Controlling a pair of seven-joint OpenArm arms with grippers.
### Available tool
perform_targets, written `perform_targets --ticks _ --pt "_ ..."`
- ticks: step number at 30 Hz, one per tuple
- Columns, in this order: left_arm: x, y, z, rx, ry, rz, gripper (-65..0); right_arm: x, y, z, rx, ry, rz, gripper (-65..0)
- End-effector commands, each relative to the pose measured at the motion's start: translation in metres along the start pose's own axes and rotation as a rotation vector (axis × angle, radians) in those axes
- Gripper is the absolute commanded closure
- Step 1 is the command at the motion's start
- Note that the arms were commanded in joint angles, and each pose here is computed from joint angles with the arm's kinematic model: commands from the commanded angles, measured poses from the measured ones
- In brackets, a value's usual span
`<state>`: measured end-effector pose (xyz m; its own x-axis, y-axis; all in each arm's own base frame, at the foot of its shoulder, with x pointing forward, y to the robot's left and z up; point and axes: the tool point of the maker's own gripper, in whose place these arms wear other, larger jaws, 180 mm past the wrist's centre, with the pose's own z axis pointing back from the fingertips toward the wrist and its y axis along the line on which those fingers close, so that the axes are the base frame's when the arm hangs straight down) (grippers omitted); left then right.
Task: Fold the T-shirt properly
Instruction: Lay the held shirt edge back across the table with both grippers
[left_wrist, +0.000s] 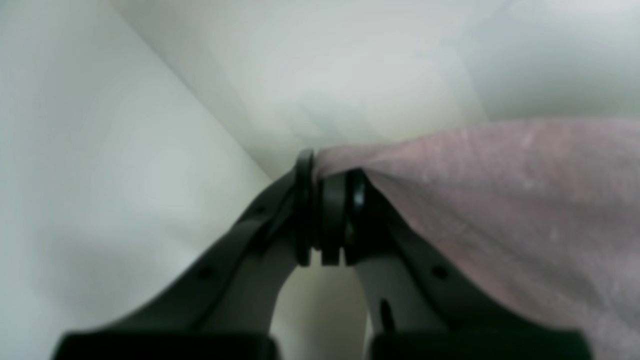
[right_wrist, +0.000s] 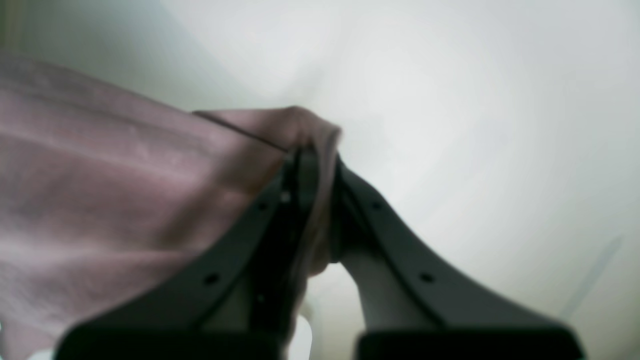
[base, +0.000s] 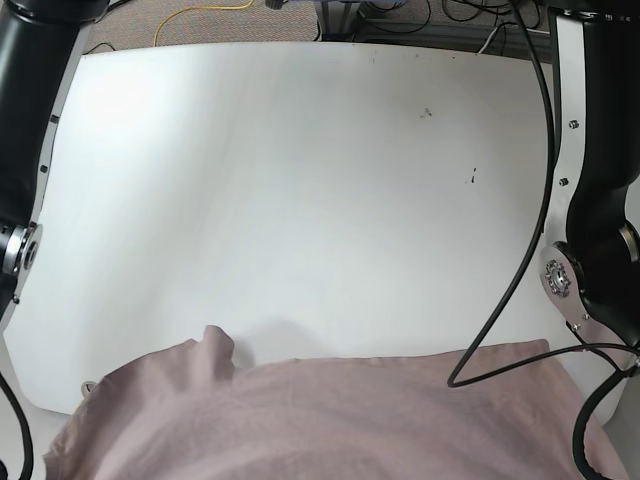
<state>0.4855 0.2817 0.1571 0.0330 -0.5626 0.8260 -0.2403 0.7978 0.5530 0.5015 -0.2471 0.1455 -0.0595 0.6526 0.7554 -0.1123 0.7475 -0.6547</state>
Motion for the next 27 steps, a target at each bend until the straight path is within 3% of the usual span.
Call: perform_targets --ticks 1,4,8,15,19,27 --pt "0.0 0.0 0.005 0.015 -0.028 -0.002 -0.1 -0.004 0.001 0.011 -0.031 0.003 0.037 0.0" --pt "-0.015 -0.012 0.006 -0.004 -0.017 -0.005 -0.1 -0.031 0.02 0.015 -0.011 0.042 0.062 0.0" --pt "-0.045 -0.036 0.01 -0.057 -0.002 0.013 -0.1 -0.076 0.041 0.028 -0.008 0.092 0.025 0.0" --pt "-0.105 -0.063 0.032 -0.096 0.072 -0.054 -0.1 -0.138 0.099 0.055 0.048 0.201 0.036 0.0" --pt "-0.14 -0.089 0.049 -0.138 0.121 -0.082 -0.1 -0.169 0.129 0.074 0.072 0.242 -0.005 0.0" --pt "-0.25 -0.112 0.106 -0.178 0.373 -0.113 0.0 -0.236 0.197 0.119 0.156 0.381 -0.112 0.0"
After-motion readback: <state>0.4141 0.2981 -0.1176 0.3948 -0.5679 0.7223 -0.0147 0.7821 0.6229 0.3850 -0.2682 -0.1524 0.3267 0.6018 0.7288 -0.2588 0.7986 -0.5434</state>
